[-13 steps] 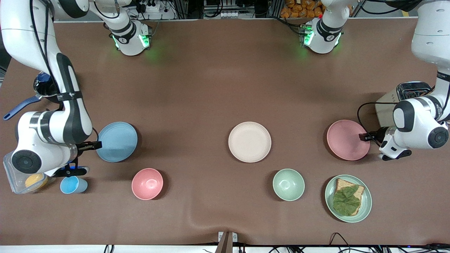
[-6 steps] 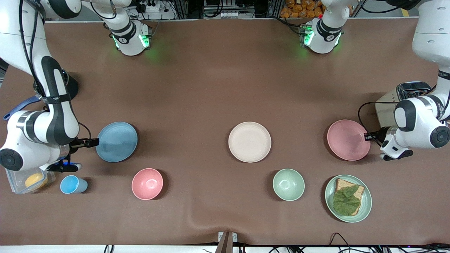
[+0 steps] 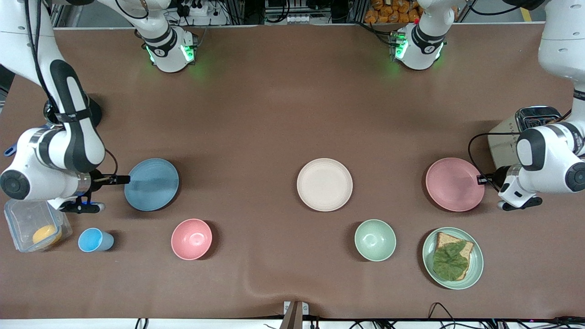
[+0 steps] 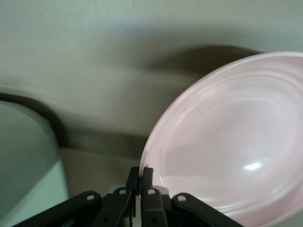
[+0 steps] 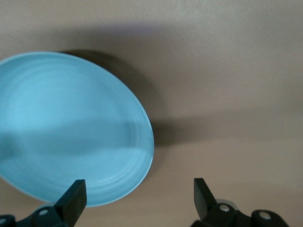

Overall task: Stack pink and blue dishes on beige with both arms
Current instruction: 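Lift the pink plate with the left gripper and carry it toward the beige plate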

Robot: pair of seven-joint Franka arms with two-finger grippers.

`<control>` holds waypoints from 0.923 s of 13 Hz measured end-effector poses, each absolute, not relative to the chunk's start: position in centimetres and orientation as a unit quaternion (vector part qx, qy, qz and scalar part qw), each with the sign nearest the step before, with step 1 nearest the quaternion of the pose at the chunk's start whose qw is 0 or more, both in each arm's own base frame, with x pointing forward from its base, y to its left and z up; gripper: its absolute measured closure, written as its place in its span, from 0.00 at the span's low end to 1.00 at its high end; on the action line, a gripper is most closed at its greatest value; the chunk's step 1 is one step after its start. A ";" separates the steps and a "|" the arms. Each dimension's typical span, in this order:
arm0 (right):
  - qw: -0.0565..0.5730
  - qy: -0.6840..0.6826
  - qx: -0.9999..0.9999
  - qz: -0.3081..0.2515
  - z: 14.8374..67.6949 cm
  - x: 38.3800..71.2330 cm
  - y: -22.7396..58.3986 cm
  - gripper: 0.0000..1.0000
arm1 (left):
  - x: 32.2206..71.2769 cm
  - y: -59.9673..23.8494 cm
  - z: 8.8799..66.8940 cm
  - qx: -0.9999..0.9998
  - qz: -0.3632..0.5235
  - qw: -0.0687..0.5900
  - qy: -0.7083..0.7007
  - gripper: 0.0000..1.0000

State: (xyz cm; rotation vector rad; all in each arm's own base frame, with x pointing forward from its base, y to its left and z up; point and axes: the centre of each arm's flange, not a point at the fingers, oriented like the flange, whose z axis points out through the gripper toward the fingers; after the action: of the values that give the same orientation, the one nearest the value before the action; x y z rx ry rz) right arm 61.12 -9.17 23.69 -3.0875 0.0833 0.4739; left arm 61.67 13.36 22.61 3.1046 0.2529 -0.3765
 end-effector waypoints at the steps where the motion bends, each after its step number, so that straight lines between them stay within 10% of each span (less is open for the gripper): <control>1: 0.009 0.029 -0.989 0.147 22.4 60.3 -9.3 0.00 | 62.0 13.5 24.1 0.991 -0.108 0.000 0.076 0.95; 8: 0.014 0.034 -0.988 0.149 18.2 58.0 -9.2 0.00 | 64.8 13.5 33.0 0.994 -0.098 0.000 0.041 0.95; 12: 0.016 0.021 -0.988 0.151 17.1 57.9 -9.2 0.46 | 66.8 10.1 40.5 0.997 -0.079 0.008 0.013 0.95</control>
State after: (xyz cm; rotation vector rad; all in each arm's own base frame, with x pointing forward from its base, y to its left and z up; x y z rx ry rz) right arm 57.87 -9.17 17.08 -3.0729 0.0639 0.4700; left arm 66.76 10.10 40.53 3.1154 0.0398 -0.2479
